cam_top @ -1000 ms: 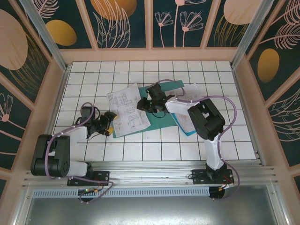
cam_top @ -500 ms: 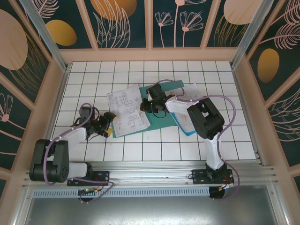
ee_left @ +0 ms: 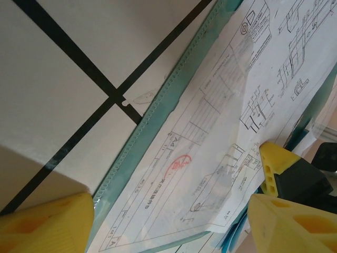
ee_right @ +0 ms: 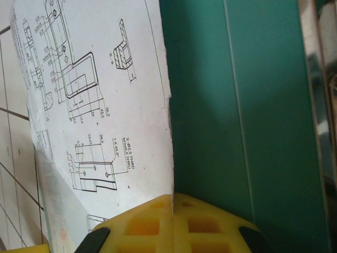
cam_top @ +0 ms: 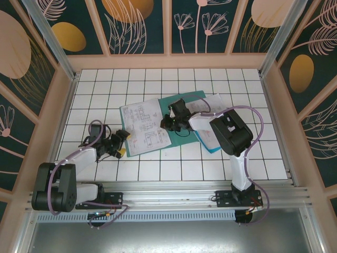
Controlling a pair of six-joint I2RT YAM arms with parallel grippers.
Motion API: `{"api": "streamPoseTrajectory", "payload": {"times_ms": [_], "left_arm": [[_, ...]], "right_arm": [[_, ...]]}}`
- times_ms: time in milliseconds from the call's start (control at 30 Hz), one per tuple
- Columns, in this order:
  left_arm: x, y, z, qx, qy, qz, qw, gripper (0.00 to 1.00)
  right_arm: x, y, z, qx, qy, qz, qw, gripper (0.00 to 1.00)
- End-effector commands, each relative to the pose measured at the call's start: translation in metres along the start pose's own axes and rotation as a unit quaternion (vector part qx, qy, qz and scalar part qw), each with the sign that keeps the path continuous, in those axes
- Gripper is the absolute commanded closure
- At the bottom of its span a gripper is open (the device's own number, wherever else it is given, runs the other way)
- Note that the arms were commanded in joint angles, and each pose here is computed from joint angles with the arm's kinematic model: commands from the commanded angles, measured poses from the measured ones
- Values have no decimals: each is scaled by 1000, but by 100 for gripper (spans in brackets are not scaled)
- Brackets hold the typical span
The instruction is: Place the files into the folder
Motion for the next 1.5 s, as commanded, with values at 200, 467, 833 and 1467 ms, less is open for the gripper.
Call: {"api": "streamPoseTrajectory", "payload": {"times_ms": [200,467,833,1467], "left_arm": [[-5,2,-2,-11,10,7,1000,23],[-5,1,-2,-13,9,7,1000,23],[-1,-6,5,-13,-7,-1,1000,23],[2,-11,10,-10,-22,-8,1000,24]], "right_arm": [[5,12,7,29,-19,-35,999,100],[7,18,4,33,-17,-32,999,100],[-4,18,6,20,-7,-29,999,100],[-20,15,9,5,2,-43,999,93]]}}
Point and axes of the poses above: each hand's point on the last joint's axis, 136 mm out from that joint toward the fingers, its own z axis back along the fingers, its own y axis along the line the jaws close on, x = y × z, the point moved 5 cm from there along z, back along the fingers, and after that the axes turned 10 degrees about -z, right-handed, at the moved point
